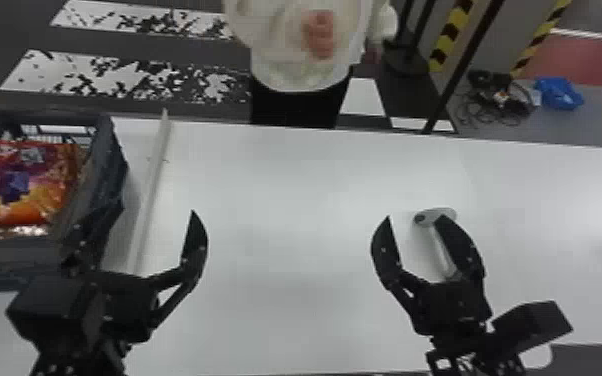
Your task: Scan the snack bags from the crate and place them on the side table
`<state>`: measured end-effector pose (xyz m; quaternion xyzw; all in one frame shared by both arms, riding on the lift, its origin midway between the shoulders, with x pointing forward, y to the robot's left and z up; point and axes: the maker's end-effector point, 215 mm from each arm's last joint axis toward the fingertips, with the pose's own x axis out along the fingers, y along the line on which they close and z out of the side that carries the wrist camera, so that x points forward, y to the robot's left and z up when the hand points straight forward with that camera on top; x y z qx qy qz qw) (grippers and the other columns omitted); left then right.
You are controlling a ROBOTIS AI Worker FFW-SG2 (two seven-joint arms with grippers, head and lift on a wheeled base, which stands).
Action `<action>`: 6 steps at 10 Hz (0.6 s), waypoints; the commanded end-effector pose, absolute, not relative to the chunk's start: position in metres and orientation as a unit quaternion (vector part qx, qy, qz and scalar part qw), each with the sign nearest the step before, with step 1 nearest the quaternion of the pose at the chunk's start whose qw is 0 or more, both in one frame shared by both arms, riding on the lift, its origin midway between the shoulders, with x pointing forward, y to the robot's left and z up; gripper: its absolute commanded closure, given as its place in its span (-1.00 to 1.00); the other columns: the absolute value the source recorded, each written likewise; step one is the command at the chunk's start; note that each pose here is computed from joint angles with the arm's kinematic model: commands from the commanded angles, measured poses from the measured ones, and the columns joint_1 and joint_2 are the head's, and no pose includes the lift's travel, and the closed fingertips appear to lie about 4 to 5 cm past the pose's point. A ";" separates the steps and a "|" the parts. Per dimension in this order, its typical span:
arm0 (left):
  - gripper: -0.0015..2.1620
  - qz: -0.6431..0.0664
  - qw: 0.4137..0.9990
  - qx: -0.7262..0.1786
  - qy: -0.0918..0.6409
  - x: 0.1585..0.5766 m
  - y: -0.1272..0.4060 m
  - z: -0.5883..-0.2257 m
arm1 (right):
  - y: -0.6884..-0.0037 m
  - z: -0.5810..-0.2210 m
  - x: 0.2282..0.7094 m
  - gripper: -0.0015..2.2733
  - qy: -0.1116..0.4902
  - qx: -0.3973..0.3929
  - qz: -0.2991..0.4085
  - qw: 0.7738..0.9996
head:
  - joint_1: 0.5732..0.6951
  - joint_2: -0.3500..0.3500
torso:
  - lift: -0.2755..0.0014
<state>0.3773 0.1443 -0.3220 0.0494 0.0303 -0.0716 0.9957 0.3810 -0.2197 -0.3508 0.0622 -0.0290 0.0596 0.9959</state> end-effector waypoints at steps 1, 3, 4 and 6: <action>-0.92 -0.042 0.997 0.058 0.026 0.377 0.166 -0.319 | -0.220 -0.351 0.381 -0.94 -0.029 0.062 0.060 0.996 | 1.00 -0.35 | 0.31; -0.92 -0.033 0.998 0.042 0.028 0.379 0.192 -0.315 | -0.218 -0.351 0.380 -0.94 -0.028 0.063 0.061 0.996 | 1.00 -0.21 | 0.31; -0.92 -0.029 0.998 0.031 0.038 0.381 0.210 -0.315 | -0.218 -0.351 0.380 -0.94 -0.028 0.063 0.061 0.996 | 1.00 -0.19 | 0.31; -0.98 0.003 0.998 0.015 0.064 0.383 0.253 -0.318 | -0.217 -0.353 0.379 -0.94 -0.026 0.064 0.062 0.996 | 1.00 -0.02 | 0.31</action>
